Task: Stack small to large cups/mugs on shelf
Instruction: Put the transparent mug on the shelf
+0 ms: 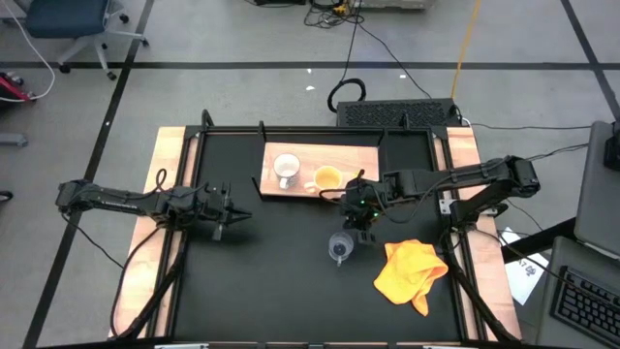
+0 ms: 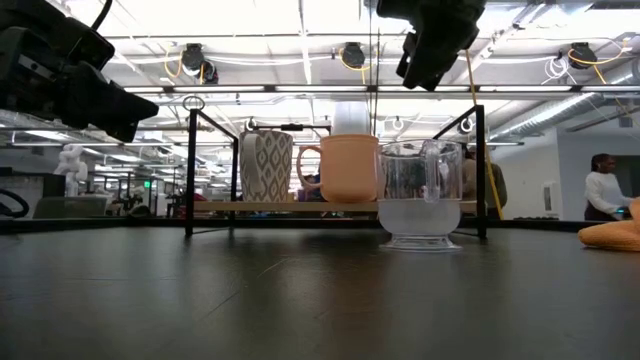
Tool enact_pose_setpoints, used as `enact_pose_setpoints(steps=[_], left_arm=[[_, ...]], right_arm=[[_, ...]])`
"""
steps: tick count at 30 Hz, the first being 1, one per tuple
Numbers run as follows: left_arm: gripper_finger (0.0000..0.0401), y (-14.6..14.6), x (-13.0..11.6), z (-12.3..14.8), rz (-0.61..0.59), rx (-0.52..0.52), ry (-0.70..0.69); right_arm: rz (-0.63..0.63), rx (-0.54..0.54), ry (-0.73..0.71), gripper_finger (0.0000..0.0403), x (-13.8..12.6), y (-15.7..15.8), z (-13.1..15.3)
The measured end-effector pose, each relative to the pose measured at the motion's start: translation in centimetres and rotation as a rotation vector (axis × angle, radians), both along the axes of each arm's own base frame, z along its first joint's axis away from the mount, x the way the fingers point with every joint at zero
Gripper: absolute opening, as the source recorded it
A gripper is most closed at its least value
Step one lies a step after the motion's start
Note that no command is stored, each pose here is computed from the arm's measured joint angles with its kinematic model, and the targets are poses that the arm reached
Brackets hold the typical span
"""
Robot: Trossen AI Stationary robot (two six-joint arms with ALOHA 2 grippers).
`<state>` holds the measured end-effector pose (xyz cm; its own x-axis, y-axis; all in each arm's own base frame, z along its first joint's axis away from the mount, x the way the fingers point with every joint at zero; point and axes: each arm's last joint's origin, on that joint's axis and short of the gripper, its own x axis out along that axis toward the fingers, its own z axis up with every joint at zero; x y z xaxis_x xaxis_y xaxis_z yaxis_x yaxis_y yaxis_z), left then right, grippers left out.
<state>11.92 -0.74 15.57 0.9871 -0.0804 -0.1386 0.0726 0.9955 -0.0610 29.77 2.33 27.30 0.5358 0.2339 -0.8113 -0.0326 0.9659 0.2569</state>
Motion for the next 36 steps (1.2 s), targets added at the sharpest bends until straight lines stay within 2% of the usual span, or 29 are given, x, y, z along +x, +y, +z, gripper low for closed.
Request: enact_pose_setpoints(steps=[9,15,36], left_arm=[[0.0033,0.0,0.0,-0.1,0.000,0.001,0.005],[0.0033,0.0,0.0,0.0,0.000,0.002,0.005],[0.0033,0.0,0.0,-0.3,0.000,0.003,0.026]], right_arm=[[-0.025,0.019,0.027,0.0000,0.0,0.0,-0.2],[-0.036,0.024,0.130,0.0000,0.3,0.3,-1.1],[-0.089,-0.013,0.187,0.0000,0.3,0.2,-1.8]])
